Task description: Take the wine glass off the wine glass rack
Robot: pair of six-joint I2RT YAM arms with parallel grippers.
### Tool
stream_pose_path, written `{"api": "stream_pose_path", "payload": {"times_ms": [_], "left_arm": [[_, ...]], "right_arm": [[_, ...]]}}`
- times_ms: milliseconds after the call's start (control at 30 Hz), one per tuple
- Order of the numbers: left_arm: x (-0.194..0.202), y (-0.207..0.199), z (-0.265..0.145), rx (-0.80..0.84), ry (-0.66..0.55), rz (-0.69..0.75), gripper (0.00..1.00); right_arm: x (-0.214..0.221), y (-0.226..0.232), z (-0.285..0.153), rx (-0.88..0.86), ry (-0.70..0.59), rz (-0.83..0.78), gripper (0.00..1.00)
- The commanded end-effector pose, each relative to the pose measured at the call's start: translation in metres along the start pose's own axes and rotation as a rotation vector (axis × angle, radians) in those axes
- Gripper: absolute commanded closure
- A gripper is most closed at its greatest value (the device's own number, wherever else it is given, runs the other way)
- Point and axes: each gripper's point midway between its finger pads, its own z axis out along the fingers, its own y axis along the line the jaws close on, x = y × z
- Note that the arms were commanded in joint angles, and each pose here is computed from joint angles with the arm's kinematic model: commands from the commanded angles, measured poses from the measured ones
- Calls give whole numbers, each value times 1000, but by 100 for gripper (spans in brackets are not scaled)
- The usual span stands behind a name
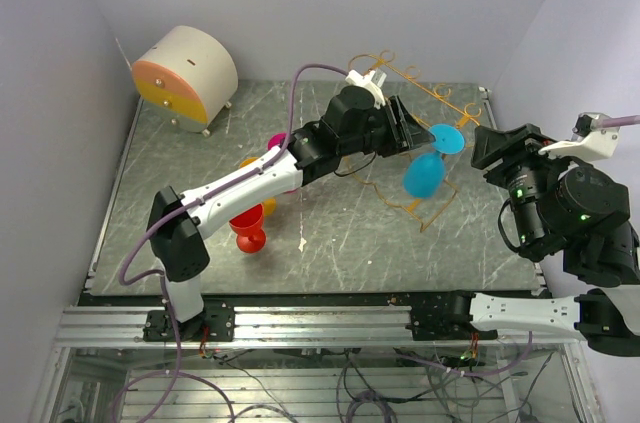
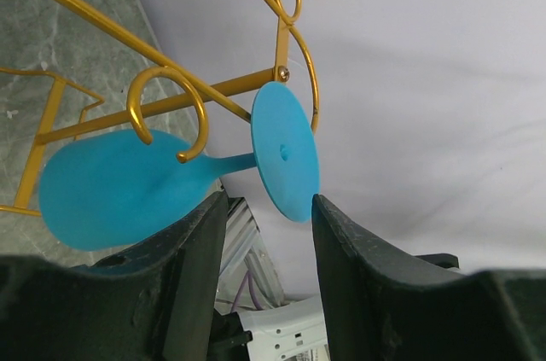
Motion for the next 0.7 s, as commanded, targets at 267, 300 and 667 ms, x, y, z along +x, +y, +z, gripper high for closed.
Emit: {"api": "stream_pose_path", "payload": {"times_ms": [267, 300, 667], "left_arm": [[-12, -11, 11, 15, -45, 1, 46], [-11, -11, 13, 13, -44, 0, 46], [-11, -10, 22, 18, -45, -11, 50]], "right_arm": [[-3, -4, -2, -16, 0, 16, 51], [-4, -5, -3, -14, -1, 16, 51], [-2, -7, -3, -22, -1, 15, 52]]}}
